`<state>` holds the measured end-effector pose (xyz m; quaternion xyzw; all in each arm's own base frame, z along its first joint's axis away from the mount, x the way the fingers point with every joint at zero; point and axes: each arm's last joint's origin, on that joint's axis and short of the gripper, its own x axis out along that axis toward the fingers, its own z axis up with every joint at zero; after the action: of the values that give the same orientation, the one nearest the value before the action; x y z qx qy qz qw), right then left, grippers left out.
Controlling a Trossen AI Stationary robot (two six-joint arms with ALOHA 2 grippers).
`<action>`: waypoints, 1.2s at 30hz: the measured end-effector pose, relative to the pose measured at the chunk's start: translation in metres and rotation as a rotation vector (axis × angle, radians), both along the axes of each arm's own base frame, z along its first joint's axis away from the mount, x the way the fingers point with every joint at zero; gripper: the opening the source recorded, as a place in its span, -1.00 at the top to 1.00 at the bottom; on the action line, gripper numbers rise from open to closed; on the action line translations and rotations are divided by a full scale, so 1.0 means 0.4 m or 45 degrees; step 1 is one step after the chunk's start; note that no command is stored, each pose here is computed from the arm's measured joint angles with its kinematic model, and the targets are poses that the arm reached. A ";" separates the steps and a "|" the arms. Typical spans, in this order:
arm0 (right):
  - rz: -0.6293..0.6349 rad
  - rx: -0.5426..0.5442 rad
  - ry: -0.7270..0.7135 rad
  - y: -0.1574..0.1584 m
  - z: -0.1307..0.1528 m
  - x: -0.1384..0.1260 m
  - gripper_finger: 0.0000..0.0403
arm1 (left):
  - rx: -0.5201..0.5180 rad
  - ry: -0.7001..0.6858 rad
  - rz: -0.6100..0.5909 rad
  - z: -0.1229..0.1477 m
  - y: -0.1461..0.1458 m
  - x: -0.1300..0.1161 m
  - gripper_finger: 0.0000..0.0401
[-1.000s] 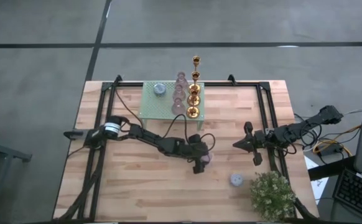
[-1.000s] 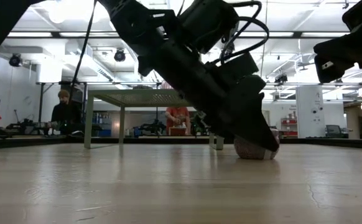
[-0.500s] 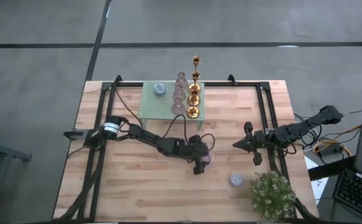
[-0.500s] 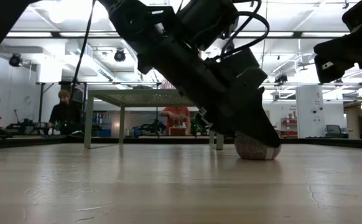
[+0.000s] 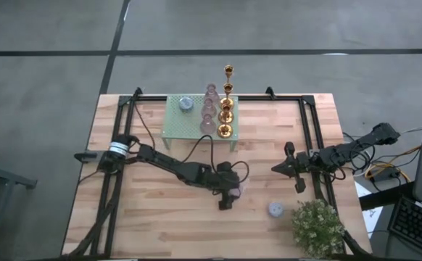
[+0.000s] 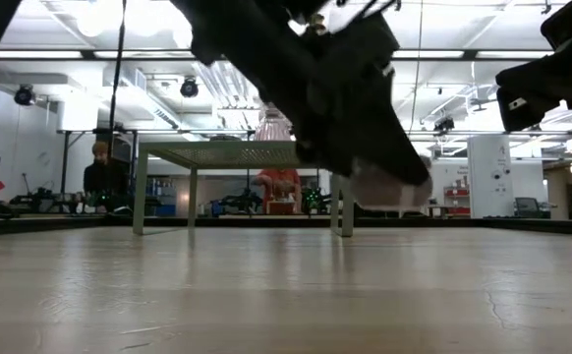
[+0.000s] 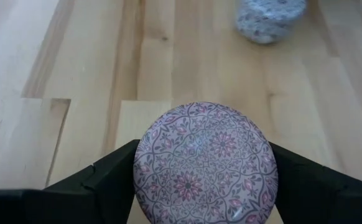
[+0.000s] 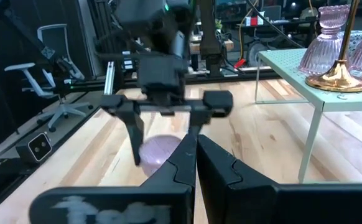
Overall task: Pick & Place candle stick holders
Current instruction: Put the pink scented candle on the shelf aligned with the scented candle
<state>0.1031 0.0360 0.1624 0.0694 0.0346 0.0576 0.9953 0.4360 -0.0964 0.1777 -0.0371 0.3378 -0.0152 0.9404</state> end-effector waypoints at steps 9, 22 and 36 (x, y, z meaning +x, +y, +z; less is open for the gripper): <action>0.000 0.024 0.005 0.000 0.000 0.000 0.96 | -0.044 0.061 0.009 0.099 -0.019 -0.084 -0.51; -0.002 -0.001 -0.009 0.000 0.002 0.000 0.96 | 0.038 -0.075 0.325 0.214 0.073 -0.377 -0.51; -0.033 0.016 -0.026 -0.002 0.005 0.000 0.96 | 0.083 -0.269 0.912 0.280 0.270 -0.508 -0.52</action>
<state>0.1032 0.0353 0.1645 0.0755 0.0231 0.0458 0.9958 0.2329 0.0116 0.2898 -0.1214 0.2050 0.3219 0.9163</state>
